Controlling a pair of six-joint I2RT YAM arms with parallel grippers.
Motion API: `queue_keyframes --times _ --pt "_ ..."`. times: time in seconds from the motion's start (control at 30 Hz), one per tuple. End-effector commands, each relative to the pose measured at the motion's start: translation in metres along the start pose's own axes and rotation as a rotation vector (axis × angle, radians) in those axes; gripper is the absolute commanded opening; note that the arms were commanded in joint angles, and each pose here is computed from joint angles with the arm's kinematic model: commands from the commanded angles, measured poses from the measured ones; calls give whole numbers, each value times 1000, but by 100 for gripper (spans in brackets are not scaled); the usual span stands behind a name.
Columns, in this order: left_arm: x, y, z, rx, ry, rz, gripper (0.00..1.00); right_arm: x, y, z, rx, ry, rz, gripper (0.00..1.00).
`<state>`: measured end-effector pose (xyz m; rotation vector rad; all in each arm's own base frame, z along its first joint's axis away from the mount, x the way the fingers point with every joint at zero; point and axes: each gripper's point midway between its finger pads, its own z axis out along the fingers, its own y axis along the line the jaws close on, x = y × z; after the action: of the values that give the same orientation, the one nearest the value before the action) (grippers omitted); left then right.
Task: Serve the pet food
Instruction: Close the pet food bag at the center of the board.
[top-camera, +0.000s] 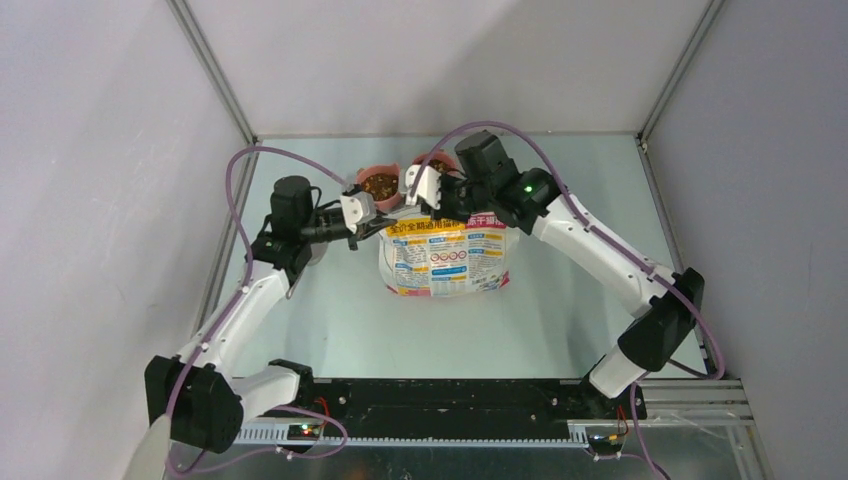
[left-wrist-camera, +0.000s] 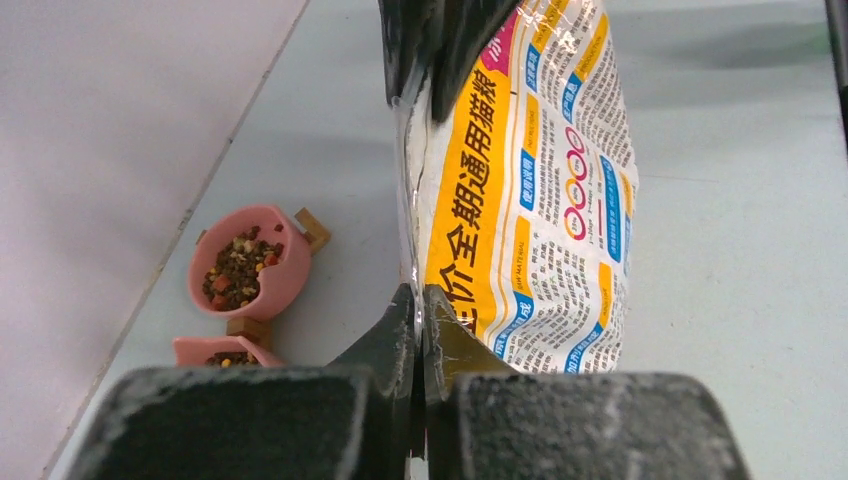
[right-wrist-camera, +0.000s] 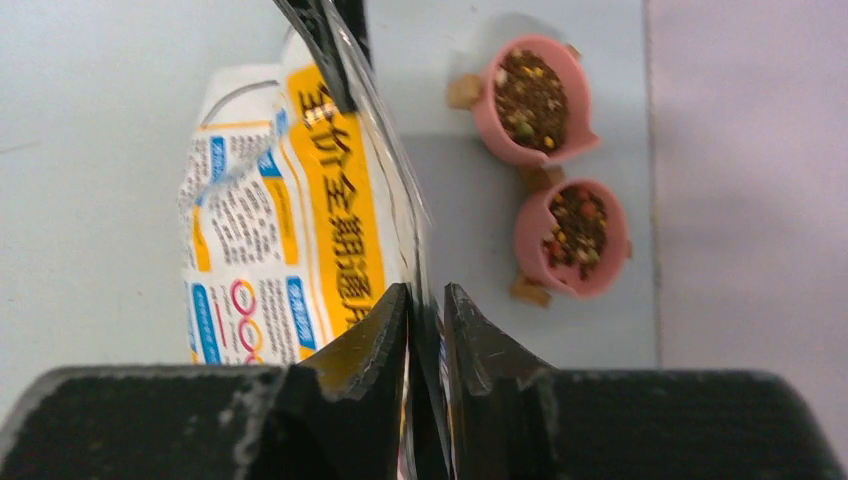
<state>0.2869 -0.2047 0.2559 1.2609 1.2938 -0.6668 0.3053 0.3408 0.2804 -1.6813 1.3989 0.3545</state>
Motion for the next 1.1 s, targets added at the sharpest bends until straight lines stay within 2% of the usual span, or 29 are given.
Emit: queue_keyframes --times 0.0,0.03,0.13,0.2,0.37,0.47,0.87,1.03,1.07 --pt "-12 28 -7 -113 -4 79 0 2 -27 -35 139 43 -8 26" --pt "-12 30 -7 -115 0 83 0 3 -27 -35 138 47 -9 26" --pt "-14 33 -8 -114 8 91 0 6 -25 -36 130 66 -13 15" --pt "-15 36 -11 -120 12 97 0 10 -26 -37 134 87 -14 13" --pt "-16 30 -11 -78 21 94 0 11 -17 -37 110 108 -22 24" --pt "-17 25 -11 -47 18 91 1 14 -5 -31 70 130 -24 28" --pt "-14 9 -3 30 9 77 28 11 23 -8 14 141 -50 28" --pt "-18 2 4 69 -7 85 36 13 26 -5 6 154 -48 22" --pt "-18 1 4 72 -8 87 36 13 26 -6 6 154 -48 18"
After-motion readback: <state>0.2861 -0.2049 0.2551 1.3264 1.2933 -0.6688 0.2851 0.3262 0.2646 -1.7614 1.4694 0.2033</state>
